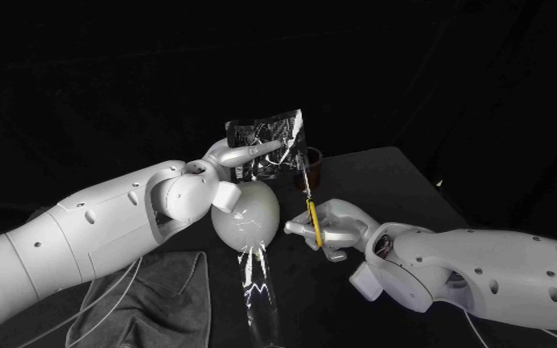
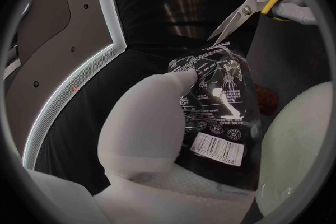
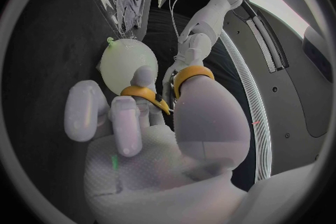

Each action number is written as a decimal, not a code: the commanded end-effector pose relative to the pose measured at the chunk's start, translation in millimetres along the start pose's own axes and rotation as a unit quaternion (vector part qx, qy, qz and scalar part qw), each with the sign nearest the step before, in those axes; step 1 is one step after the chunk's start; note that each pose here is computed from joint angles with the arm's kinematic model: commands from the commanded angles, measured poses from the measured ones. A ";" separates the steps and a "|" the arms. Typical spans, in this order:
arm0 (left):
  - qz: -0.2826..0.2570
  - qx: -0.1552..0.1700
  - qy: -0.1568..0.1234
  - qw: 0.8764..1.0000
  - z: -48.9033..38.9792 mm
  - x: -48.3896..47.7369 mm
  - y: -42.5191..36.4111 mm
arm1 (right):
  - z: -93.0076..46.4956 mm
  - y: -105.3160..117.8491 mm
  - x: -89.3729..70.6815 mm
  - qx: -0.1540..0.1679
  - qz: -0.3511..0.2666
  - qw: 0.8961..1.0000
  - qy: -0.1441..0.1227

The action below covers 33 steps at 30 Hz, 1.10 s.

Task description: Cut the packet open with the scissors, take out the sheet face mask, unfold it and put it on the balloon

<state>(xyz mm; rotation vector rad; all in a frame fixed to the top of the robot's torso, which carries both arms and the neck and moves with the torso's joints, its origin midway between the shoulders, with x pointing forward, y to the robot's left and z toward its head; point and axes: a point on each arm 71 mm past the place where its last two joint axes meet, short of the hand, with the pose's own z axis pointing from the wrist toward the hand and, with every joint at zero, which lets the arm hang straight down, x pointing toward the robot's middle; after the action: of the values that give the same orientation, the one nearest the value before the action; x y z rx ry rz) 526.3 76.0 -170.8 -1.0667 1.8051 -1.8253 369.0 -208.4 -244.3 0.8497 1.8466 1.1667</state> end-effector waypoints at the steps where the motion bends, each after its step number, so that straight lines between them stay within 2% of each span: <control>1: 0.001 0.014 0.001 1.000 1.1 0.4 -3.2 | -1.1 1.6 2.1 -0.006 0.002 1.000 0.005; 9: -0.002 0.024 -0.010 1.000 1.3 -3.4 -5.4 | -5.8 -7.1 10.2 0.006 0.005 1.000 0.020; 16: -0.001 0.029 -0.013 0.999 1.5 -5.4 -10.7 | -7.5 -14.9 15.9 0.016 0.005 0.999 0.028; 33: -0.001 0.027 -0.007 1.000 -1.3 -3.7 -13.0 | -4.8 -23.2 11.4 0.024 -0.003 0.999 0.024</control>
<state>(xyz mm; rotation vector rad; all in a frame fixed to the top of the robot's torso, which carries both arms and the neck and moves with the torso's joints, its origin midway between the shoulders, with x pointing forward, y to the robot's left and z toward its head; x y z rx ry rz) 531.5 82.7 -162.2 -1.0609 1.7520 -1.8299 357.1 -211.4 -267.9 0.8838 1.9093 1.1328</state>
